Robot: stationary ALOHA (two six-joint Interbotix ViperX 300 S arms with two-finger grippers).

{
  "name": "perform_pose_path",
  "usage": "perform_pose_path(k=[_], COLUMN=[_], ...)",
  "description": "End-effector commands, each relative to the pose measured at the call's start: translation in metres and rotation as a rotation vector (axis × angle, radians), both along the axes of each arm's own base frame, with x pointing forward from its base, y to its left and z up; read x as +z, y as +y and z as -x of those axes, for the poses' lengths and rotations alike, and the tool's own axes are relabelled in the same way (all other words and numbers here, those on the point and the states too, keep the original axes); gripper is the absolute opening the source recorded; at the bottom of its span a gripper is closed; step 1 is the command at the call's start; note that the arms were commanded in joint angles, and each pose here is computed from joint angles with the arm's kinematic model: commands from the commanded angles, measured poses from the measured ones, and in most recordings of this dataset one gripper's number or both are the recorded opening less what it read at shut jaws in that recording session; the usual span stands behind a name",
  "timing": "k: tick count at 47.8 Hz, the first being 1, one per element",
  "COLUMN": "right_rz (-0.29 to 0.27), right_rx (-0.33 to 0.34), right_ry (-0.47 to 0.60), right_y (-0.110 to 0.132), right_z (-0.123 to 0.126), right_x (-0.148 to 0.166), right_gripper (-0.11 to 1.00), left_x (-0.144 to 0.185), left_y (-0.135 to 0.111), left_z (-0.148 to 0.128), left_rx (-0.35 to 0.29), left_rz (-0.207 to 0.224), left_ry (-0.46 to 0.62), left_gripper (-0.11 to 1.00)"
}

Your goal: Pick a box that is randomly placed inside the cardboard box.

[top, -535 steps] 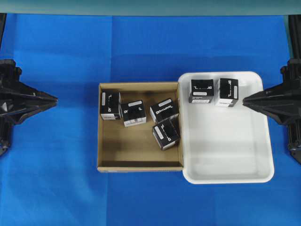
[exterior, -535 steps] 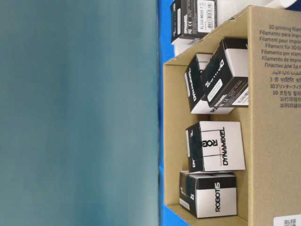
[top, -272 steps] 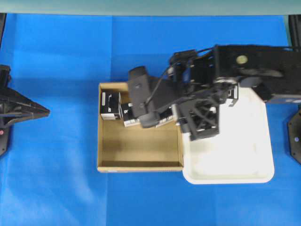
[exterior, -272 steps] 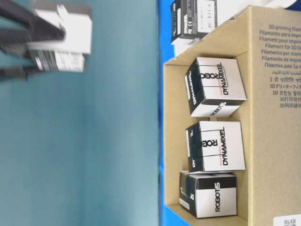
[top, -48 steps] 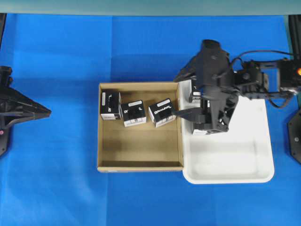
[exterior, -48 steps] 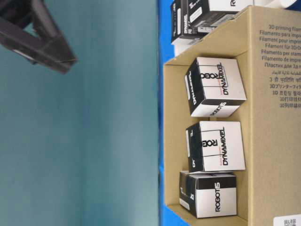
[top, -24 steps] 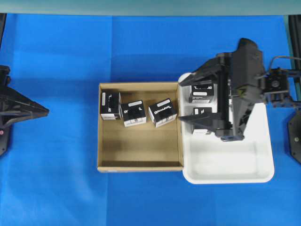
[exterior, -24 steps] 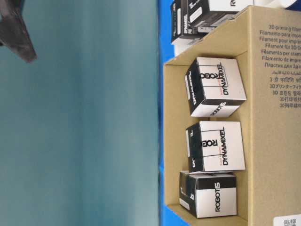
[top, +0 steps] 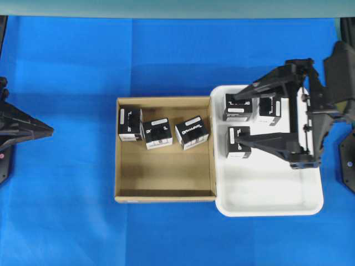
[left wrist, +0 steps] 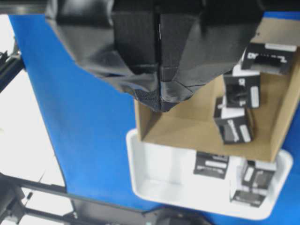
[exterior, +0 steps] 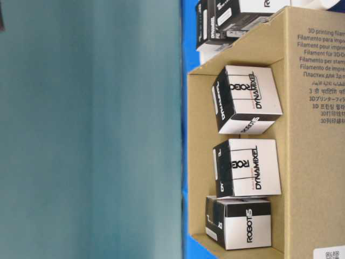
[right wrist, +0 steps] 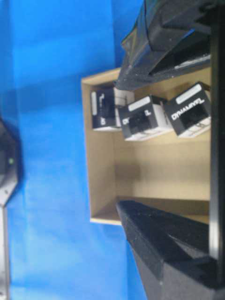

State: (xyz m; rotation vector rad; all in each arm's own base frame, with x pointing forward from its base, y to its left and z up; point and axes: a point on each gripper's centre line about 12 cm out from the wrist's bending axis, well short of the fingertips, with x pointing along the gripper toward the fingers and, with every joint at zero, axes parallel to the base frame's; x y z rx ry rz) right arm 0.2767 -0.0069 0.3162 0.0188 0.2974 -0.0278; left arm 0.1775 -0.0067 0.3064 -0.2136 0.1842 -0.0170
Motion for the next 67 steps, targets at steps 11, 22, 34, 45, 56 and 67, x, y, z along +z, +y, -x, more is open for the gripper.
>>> perform_pose_path(k=[11,22,34,45,56,67], right_rz=[0.003,0.010,0.014,0.015,0.020,0.050], right_rx=[0.012,0.013,-0.020,-0.024,-0.008,-0.001], right_ry=[-0.023,-0.037,-0.058,-0.116,-0.122,-0.164], right_y=[0.003,0.003,-0.005,-0.006,-0.002,-0.001], right_z=[0.018,0.026,0.028,0.030,0.040,0.061], right_x=[-0.002,-0.003,-0.008,-0.012,-0.018,-0.011], right_gripper=[0.98,0.98,0.98,0.98,0.98,0.98], left_x=[0.006,0.006,0.007,0.010,0.021,0.024], left_y=[-0.002,0.001,0.001,0.000,0.000,0.000], left_z=[0.001,0.003,0.005,0.005,0.004,0.003], left_rx=[-0.009,0.004,0.001,-0.001,-0.002,-0.002], left_rz=[0.001,-0.005,-0.006,-0.013,-0.009,-0.009], left_ry=[-0.021,-0.025,-0.039,-0.065,-0.165,-0.192], left_gripper=[-0.07,-0.07,-0.07,-0.07,-0.07,-0.07])
